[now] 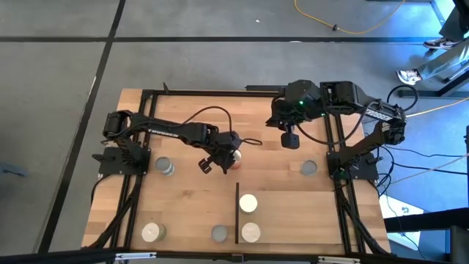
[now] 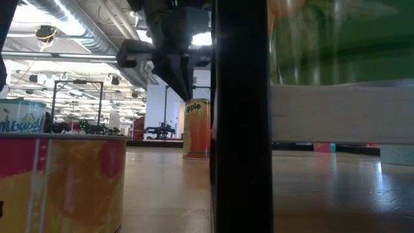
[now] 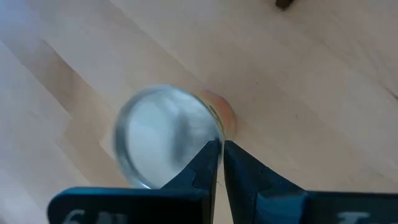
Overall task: Pick and place cans onto a shelf
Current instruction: Put the canned pineapple on the shelf
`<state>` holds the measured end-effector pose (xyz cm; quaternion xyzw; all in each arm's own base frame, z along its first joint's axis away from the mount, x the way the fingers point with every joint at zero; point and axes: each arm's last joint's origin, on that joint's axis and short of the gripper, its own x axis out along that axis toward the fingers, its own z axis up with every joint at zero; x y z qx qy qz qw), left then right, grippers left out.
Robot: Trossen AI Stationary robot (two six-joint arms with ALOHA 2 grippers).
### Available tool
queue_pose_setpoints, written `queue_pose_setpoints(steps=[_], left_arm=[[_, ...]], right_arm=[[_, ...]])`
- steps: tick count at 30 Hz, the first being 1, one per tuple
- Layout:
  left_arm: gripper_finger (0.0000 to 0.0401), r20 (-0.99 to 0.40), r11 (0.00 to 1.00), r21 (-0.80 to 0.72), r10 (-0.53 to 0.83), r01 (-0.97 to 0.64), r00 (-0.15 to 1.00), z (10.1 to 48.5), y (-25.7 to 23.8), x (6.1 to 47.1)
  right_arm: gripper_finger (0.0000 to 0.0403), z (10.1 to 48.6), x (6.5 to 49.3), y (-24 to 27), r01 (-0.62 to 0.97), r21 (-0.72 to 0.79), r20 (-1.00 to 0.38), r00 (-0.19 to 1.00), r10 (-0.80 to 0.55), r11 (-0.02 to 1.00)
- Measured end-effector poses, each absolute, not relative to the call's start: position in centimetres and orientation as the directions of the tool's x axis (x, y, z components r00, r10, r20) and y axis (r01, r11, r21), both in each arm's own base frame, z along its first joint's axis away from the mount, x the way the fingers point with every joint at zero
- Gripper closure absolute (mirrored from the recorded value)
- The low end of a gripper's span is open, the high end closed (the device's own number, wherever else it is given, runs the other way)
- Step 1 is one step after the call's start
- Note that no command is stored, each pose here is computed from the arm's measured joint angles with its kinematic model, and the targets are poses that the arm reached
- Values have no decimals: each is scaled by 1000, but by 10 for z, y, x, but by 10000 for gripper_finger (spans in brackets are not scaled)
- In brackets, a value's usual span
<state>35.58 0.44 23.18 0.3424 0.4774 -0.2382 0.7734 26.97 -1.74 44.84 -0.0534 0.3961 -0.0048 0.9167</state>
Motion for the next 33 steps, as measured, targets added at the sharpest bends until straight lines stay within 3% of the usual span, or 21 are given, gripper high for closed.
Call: queue_pose_setpoints(steps=[15,21,33], left_arm=[[388,-904,654,305,-31,693,427,222,6,363],[399,-903,654,351,47,670,426,222,8,363],[400,-865,657,436,117,614,489,275,11,373]], right_arm=[[366,448,270,-17,-34,-102,-725,686,-51,994],[365,448,270,-17,-35,-103,-726,686,-51,994],[366,465,246,-16,-42,-126,-677,734,-55,991]])
